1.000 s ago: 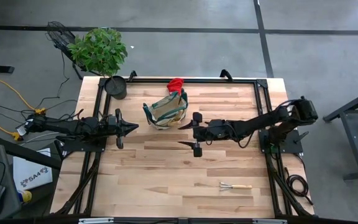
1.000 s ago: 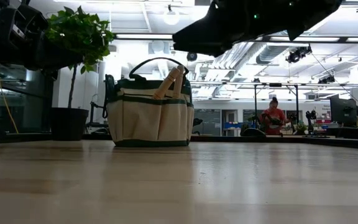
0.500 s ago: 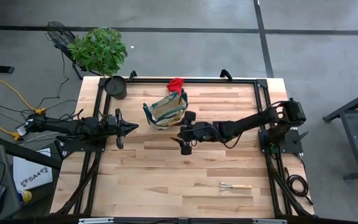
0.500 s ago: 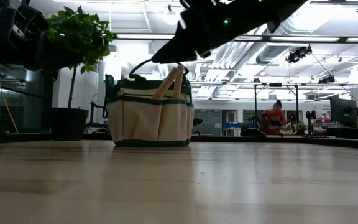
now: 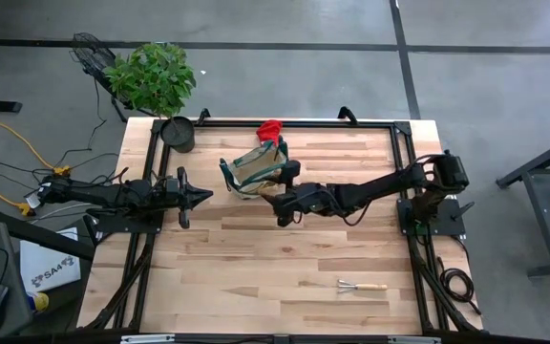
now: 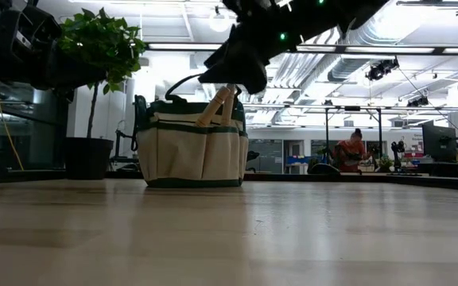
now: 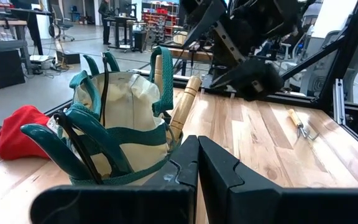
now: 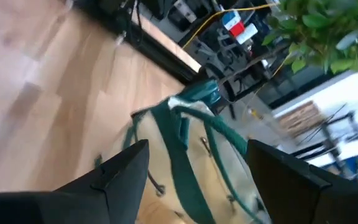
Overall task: Pick & Place Garden tools in Gardening bag
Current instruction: Adjust the gardening bag
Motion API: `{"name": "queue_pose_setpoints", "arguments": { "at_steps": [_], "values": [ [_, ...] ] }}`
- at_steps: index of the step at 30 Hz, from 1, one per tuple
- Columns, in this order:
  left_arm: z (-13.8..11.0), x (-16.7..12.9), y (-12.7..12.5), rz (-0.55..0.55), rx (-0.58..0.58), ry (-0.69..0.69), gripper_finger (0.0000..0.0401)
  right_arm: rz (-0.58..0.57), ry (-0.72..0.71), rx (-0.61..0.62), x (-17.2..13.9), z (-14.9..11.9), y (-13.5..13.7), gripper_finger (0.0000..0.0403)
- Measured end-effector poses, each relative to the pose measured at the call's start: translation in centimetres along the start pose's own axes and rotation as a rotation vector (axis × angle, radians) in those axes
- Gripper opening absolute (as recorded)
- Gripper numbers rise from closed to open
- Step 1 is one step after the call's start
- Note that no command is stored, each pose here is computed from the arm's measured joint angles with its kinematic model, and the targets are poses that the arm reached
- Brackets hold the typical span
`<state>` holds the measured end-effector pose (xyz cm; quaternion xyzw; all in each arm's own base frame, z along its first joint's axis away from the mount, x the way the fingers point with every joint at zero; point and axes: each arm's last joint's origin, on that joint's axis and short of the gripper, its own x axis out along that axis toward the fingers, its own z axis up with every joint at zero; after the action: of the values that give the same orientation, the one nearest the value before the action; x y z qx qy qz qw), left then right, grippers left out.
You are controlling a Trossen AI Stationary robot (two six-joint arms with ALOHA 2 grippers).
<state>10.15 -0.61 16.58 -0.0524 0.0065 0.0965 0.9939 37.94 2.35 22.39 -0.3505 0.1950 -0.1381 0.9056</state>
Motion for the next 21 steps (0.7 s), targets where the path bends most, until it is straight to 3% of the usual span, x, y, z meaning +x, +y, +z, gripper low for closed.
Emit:
{"name": "queue_pose_setpoints", "arguments": {
  "at_steps": [9,21],
  "values": [
    [0.0,0.0,0.0,0.000,0.002,0.000,0.0003,0.026,-0.053,-0.327,2.0,-1.2,1.6,0.0262],
    [0.0,0.0,0.0,0.001,0.002,0.000,0.0003,-0.113,-0.057,-0.475,2.3,-0.8,1.0,0.0262]
  ]
}}
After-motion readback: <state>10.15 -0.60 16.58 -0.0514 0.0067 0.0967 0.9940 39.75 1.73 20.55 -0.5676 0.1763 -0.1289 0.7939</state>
